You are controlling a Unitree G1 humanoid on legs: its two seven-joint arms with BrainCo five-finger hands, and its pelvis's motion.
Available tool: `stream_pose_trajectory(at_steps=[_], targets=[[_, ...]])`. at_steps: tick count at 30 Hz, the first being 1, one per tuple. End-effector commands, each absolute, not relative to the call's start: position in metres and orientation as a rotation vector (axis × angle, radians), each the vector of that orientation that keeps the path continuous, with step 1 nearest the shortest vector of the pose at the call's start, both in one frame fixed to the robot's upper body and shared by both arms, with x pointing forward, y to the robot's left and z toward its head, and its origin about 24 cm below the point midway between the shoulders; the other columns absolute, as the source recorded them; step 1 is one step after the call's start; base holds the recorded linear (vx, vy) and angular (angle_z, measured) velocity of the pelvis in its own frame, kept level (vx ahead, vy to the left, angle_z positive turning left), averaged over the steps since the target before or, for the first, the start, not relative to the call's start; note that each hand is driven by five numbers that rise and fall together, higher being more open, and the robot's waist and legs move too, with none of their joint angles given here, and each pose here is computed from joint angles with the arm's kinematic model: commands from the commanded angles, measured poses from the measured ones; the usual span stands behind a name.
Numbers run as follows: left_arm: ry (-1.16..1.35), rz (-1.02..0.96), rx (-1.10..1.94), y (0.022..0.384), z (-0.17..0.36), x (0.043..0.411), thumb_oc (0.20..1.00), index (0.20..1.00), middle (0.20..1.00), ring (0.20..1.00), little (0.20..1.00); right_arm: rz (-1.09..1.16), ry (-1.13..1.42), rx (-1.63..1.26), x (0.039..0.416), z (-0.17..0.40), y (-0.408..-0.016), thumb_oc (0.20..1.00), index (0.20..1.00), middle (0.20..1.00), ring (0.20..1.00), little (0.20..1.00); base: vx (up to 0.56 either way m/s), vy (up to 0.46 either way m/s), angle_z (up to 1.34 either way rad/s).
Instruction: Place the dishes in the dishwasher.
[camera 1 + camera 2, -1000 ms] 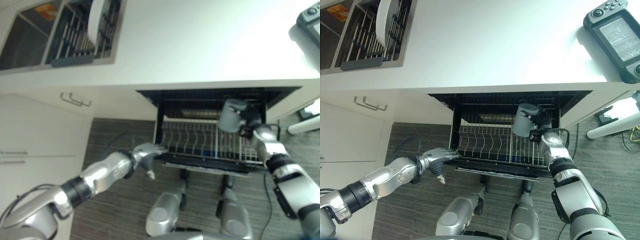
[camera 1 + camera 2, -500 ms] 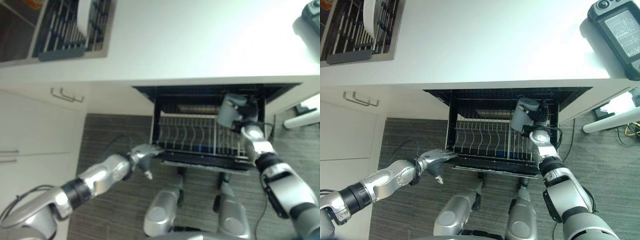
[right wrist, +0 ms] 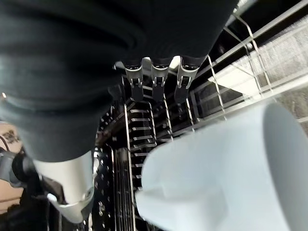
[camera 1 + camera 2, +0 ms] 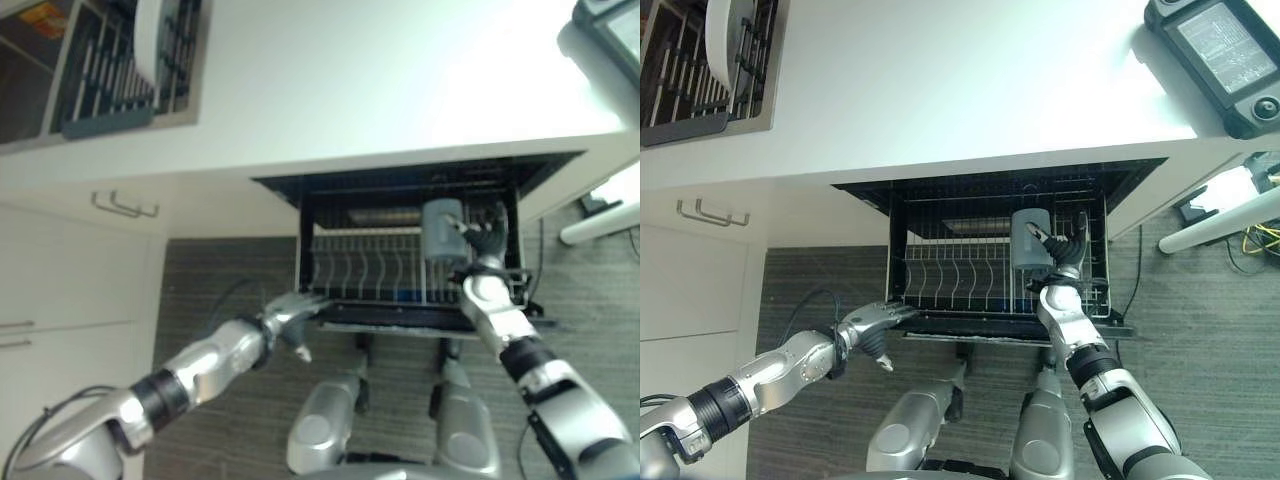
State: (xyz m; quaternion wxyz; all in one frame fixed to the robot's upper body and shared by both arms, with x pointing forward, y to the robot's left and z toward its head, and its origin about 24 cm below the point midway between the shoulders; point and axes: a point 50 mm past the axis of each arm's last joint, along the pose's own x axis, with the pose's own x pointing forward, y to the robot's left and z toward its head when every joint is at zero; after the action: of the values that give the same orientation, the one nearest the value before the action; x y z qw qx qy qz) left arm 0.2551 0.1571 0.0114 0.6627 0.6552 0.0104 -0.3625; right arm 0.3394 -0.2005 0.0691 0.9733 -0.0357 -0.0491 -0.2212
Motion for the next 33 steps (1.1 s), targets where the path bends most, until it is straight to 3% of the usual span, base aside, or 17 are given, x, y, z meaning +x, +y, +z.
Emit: stream_pose_trajectory(at_steps=[1,9,13,17,21,26,33], targets=[[0.046,-0.823,1.502,0.164,0.005,0.245,1.0,1.0,1.0,1.0,1.0,-0.415,-0.293,0.032,0.343,0.102,-0.189,1.0,1.0,1.0,1.0,1.0,0.01,0.038,-0.02],[0.138,-0.655,1.51,0.186,-0.01,0.235,1.0,1.0,1.0,1.0,1.0,-0.22,-0.435,0.178,0.288,0.098,-0.173,1.0,1.0,1.0,1.0,1.0,0.03,0.012,-0.03],[0.198,-0.475,1.456,0.208,-0.012,0.233,1.0,1.0,1.0,1.0,1.0,-0.13,-0.434,0.205,0.272,0.098,-0.179,1.0,1.0,1.0,1.0,1.0,0.08,-0.043,-0.19],[0.225,-0.156,1.281,0.238,-0.007,0.231,1.0,1.0,1.0,1.0,1.0,-0.056,-0.373,0.202,0.253,0.092,-0.191,1.0,1.0,1.0,1.0,1.0,0.1,0.019,-0.04],[0.209,-0.004,1.151,0.261,0.006,0.219,1.0,1.0,1.0,1.0,1.0,-0.049,-0.369,0.16,0.243,0.104,-0.208,1.0,1.0,1.0,1.0,1.0,0.16,0.411,-0.02],[0.105,-0.054,0.621,0.282,0.064,0.213,1.0,1.0,1.0,1.0,1.0,-0.206,-0.416,0.186,0.222,0.116,-0.241,1.0,1.0,1.0,1.0,1.0,0.01,0.688,-0.02],[-0.178,0.022,-0.056,0.307,0.108,0.199,1.0,1.0,1.0,1.0,1.0,-0.19,-0.457,0.254,0.221,0.117,-0.237,1.0,1.0,1.0,1.0,1.0,-0.09,0.255,-0.37]])
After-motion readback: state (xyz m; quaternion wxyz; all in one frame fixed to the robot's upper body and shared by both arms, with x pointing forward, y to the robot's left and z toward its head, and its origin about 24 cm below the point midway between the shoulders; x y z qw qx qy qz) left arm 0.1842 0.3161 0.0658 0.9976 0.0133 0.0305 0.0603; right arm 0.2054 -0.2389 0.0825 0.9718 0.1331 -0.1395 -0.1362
